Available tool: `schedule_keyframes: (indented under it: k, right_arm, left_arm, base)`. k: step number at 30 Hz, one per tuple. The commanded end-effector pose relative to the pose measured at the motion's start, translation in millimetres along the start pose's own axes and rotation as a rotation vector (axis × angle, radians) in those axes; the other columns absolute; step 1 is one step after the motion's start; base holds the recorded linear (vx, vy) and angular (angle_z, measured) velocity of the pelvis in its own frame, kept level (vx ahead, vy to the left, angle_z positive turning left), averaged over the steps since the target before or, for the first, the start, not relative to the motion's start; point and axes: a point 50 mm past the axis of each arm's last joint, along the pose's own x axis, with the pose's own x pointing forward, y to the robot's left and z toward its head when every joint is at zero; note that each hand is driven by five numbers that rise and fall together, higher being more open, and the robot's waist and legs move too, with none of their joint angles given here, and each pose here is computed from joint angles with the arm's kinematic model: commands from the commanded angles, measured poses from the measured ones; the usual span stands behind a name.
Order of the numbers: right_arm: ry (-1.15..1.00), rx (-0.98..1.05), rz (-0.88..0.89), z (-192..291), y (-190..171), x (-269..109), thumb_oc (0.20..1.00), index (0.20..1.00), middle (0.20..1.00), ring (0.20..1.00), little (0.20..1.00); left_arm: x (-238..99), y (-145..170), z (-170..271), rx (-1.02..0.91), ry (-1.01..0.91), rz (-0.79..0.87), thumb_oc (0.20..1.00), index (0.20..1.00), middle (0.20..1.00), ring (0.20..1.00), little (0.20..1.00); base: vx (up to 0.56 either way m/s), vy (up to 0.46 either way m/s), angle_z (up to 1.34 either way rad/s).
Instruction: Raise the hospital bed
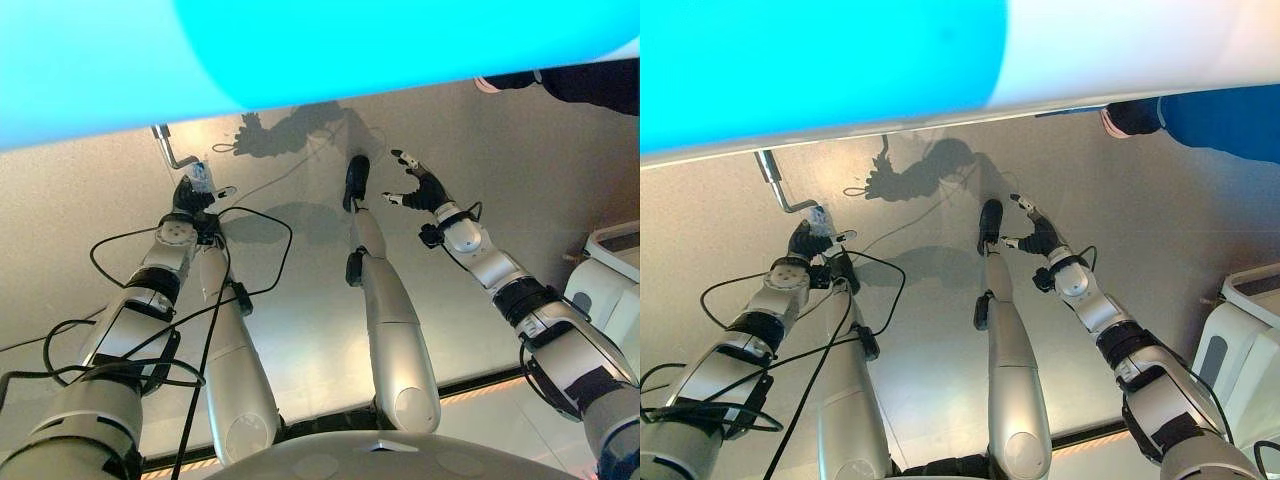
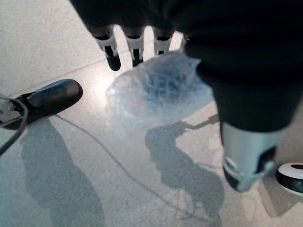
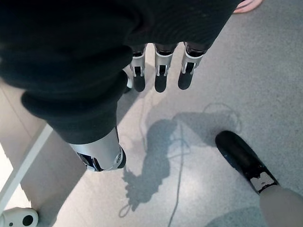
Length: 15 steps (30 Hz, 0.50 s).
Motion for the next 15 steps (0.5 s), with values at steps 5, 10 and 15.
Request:
schedule_keyframes:
  k: [5,10,15]
  right_arm:
    - [0.003,0.009,0.005,-7.1,4.9,-12.3,1.0,1.0,1.0,1.0,1.0]
    - [0.003,0.008,0.006,-7.4,4.9,-12.5,1.0,1.0,1.0,1.0,1.0]
    - [0.003,0.008,0.004,-7.3,5.0,-12.5,1.0,1.0,1.0,1.0,1.0]
  left_arm:
    - [0.0,15.2,1.6,-0.012,-0.019,0.051,1.0,1.0,1.0,1.0,1.0]
    - [0.0,15.1,1.6,-0.008,-0.019,0.05,1.0,1.0,1.0,1.0,1.0]
    - [0.8,13.1,6.2,-0.004,-0.036,0.044,1.0,1.0,1.0,1.0,1.0]
  base:
    - [0.0,0.0,0.0]
    - [0.0,0.0,0.0]
    - [0.0,0.0,0.0]
